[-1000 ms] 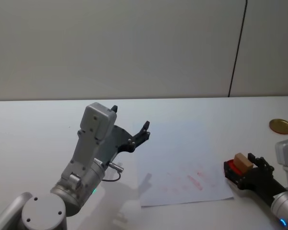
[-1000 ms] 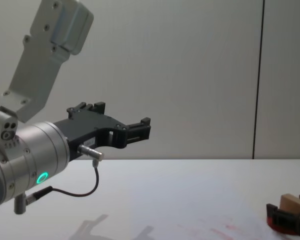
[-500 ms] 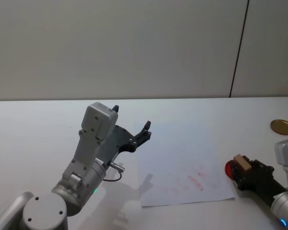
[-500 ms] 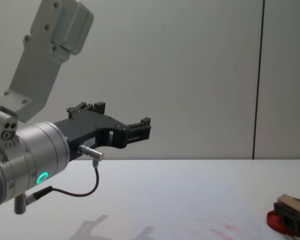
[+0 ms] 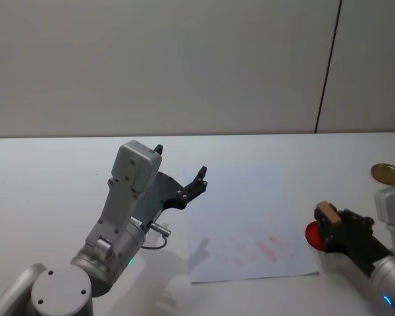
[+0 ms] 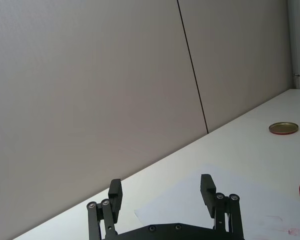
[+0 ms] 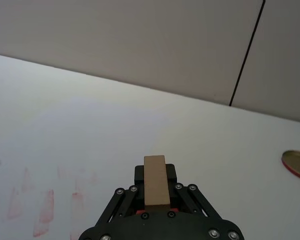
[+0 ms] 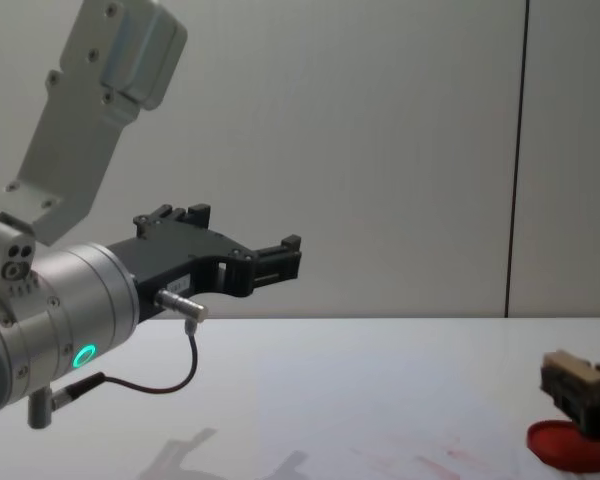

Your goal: Use the one hand to pick up the stamp and affix it onto the A4 paper.

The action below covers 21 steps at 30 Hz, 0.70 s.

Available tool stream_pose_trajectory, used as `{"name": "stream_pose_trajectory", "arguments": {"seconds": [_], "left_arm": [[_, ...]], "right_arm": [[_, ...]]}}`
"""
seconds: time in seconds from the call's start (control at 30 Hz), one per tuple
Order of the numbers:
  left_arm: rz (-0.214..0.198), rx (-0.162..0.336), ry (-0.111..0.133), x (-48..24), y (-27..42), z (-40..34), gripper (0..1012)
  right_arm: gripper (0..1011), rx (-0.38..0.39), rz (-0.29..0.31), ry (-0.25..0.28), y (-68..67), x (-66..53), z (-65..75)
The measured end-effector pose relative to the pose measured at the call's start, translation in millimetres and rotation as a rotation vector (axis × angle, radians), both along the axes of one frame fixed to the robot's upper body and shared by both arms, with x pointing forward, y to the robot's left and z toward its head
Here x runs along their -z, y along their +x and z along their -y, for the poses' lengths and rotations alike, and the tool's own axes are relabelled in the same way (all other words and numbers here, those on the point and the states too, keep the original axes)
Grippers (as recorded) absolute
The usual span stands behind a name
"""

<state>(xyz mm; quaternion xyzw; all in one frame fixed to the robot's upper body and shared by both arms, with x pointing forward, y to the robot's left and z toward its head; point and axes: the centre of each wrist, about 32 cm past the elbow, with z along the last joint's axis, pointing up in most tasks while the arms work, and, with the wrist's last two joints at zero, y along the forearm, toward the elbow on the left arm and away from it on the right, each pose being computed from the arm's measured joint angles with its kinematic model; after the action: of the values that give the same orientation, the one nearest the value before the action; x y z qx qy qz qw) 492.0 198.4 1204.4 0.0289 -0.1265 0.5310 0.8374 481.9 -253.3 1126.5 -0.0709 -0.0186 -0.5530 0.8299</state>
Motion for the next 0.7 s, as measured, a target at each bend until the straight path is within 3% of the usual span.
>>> {"name": "stream_pose_trajectory", "arguments": {"seconds": [0.37,0.7], "left_arm": [[0.000,0.000,0.000,0.0,0.0,0.0,993],[0.000,0.000,0.000,0.0,0.0,0.0,993]], "right_arm": [[220,-0.066,0.093,-0.015,-2.2,-24.8,-18.3],[220,-0.113,0.092,-0.006,-5.4,-31.2,-36.4]]}}
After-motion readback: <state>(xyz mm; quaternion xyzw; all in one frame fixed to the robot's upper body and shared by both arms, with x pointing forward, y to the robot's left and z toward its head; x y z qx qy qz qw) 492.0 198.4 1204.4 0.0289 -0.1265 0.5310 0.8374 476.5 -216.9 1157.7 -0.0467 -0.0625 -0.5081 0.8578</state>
